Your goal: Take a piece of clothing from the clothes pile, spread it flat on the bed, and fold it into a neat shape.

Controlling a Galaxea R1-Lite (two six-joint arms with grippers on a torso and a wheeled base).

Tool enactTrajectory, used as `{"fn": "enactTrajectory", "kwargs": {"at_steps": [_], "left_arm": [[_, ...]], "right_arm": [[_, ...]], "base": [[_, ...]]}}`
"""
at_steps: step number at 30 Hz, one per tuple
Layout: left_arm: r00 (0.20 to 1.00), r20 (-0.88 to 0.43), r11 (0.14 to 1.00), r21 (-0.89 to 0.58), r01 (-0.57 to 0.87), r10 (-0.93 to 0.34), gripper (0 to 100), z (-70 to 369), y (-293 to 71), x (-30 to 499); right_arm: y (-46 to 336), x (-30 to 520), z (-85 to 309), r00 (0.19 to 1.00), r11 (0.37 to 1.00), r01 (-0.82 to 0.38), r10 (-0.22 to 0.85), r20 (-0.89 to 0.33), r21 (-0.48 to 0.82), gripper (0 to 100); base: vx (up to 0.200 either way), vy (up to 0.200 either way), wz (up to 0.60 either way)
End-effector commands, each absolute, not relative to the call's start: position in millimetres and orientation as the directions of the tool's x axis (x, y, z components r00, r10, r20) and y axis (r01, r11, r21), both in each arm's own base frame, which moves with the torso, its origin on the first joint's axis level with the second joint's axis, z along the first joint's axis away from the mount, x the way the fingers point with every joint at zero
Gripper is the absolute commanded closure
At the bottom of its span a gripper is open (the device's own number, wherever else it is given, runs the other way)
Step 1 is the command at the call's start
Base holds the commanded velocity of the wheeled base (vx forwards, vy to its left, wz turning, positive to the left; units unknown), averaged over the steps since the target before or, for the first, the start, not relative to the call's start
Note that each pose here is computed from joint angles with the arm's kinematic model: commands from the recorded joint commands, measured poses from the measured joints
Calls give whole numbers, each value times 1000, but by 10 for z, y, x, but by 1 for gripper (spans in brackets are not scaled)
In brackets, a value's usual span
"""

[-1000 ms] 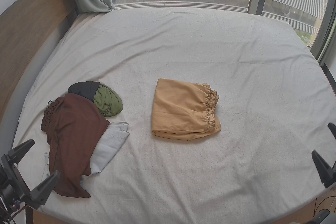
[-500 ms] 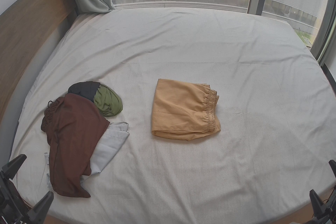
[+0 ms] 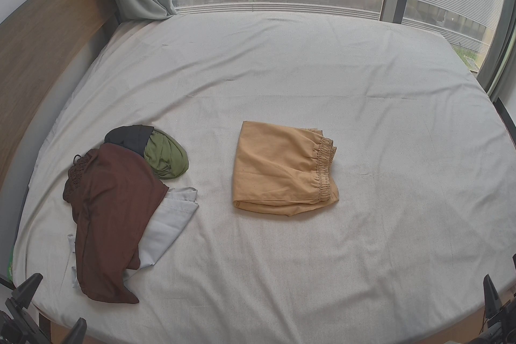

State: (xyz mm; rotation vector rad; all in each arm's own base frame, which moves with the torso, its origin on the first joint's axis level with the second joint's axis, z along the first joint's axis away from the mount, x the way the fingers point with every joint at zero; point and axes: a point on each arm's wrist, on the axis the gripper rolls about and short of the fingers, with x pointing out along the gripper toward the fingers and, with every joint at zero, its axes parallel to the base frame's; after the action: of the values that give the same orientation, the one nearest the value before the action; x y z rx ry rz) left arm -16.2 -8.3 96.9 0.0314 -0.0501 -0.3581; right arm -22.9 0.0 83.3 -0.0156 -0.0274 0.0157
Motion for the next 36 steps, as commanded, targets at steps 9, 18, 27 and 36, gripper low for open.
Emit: {"fn": "enactTrajectory", "kwargs": {"at_steps": [9,18,27,36], "left_arm": [[983,75,986,10,169,-169,0,833,-40,-234],[1000,2,999,34,-6,6,0,756,0,-228],[1000,-2,1000,15,-20,20,0,756,4,-229],[1000,-2,1000,12,-20,20,0,753,4,-228]], "right_arm": [[0,-229,757,1000,1000,-17,17,0,-2,0],[3,-229,757,1000,1000,-21,21,0,-14,0],[3,-229,757,1000,1000,-25,25,0,-12,0],[3,-229,757,1000,1000,-25,25,0,-11,0]], "base": [[0,0,0],[0,0,0],[0,0,0],[0,0,0]]}}
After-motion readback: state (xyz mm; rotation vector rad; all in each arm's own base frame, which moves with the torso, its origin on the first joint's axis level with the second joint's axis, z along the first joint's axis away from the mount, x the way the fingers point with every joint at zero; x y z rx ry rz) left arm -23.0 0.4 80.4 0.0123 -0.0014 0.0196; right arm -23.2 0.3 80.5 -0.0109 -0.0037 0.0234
